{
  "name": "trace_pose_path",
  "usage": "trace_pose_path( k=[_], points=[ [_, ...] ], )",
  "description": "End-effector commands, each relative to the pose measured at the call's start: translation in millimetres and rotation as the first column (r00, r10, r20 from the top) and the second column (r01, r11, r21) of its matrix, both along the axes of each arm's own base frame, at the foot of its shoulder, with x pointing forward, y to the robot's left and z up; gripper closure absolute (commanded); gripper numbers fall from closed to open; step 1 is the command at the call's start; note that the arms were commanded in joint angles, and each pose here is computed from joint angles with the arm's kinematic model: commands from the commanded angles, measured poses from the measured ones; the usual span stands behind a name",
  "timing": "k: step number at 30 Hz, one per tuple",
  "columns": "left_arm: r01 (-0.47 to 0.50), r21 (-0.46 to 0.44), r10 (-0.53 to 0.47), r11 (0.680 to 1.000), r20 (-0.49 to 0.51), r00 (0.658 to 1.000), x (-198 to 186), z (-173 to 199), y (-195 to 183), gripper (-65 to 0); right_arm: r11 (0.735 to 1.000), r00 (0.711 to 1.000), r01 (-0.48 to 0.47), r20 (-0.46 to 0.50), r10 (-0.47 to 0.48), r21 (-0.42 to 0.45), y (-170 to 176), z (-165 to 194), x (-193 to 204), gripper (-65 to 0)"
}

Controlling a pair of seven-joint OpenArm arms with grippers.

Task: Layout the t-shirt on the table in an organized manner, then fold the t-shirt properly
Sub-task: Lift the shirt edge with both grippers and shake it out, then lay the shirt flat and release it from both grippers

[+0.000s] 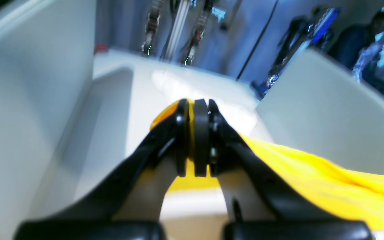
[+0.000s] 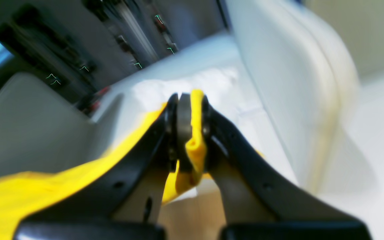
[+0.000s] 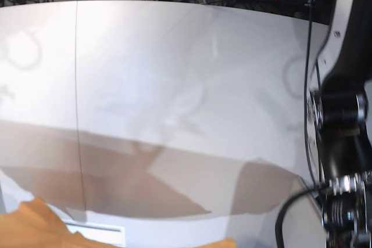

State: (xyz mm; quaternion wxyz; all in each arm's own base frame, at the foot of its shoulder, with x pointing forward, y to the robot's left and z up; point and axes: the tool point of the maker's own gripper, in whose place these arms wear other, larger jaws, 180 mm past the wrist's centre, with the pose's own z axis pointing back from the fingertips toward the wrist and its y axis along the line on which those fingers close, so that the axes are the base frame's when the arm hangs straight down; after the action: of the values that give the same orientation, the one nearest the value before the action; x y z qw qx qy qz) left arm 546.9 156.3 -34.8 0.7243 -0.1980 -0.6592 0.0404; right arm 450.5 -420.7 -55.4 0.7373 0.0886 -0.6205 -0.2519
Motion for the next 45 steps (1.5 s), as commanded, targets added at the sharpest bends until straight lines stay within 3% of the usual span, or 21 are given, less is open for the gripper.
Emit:
trace_pose_path(
  k=[1, 5, 10, 15, 18, 21, 30, 40, 45],
  points=[
    [-0.004, 0.000, 0.004, 1.000, 0.054, 0.999, -8.9, 14.1, 3.3, 0.0, 1.000, 0.999, 0.016, 0.044, -0.016, -0.005, -5.0, 3.5, -12.0, 0.0],
    [-0.012, 0.029, 0.015, 1.000, -0.128, 0.992, -47.5, -96.8, 11.4, 0.0, 0.988, 0.985, 0.111, -0.143, -0.095, 0.110, -13.4, -124.9, -69.3, 0.0],
    [0.006, 0.072, 0.020, 0.997, -0.354, 0.935, -114.5, -216.0, 13.4, 0.0, 0.981, 0.935, 0.128, -0.348, -0.071, 0.144, 7.7, -257.7, -138.8, 0.0],
    [-0.008, 0.078, 0.049, 0.997, -0.530, 0.847, -179.0, -308.7, 22.2, 0.0, 0.957, 0.862, 0.211, -0.499, -0.087, 0.197, 17.2, -350.7, -202.8, 0.0],
    [-0.030, 0.103, 0.084, 0.994, -0.573, 0.815, -213.4, -341.7, 34.6, 0.0, 0.954, 0.822, 0.220, -0.565, -0.068, 0.205, 22.1, -387.1, -240.5, 0.0],
    [-0.030, 0.131, 0.104, 0.991, -0.607, 0.788, -239.4, -360.4, 44.4, 0.0, 0.961, 0.802, 0.180, -0.597, -0.019, 0.212, 30.6, -405.8, -265.6, 0.0],
    [-0.014, 0.200, 0.146, 0.980, -0.664, 0.733, -287.8, -387.3, 68.2, 0.0, 0.952, 0.732, 0.197, -0.681, 0.016, 0.233, 57.2, -434.8, -321.9, 0.0],
    [0.018, 0.231, 0.162, 0.973, -0.735, 0.659, -333.8, -409.7, 80.0, 0.0, 0.965, 0.719, 0.176, -0.695, 0.008, 0.193, 64.4, -427.4, -339.1, 0.0],
    [-0.037, 0.247, 0.214, 0.968, -0.743, 0.635, -348.9, -411.2, 99.8, 0.0, 0.967, 0.712, 0.175, -0.702, 0.006, 0.185, 63.9, -427.0, -344.4, 0.0]
  ],
)
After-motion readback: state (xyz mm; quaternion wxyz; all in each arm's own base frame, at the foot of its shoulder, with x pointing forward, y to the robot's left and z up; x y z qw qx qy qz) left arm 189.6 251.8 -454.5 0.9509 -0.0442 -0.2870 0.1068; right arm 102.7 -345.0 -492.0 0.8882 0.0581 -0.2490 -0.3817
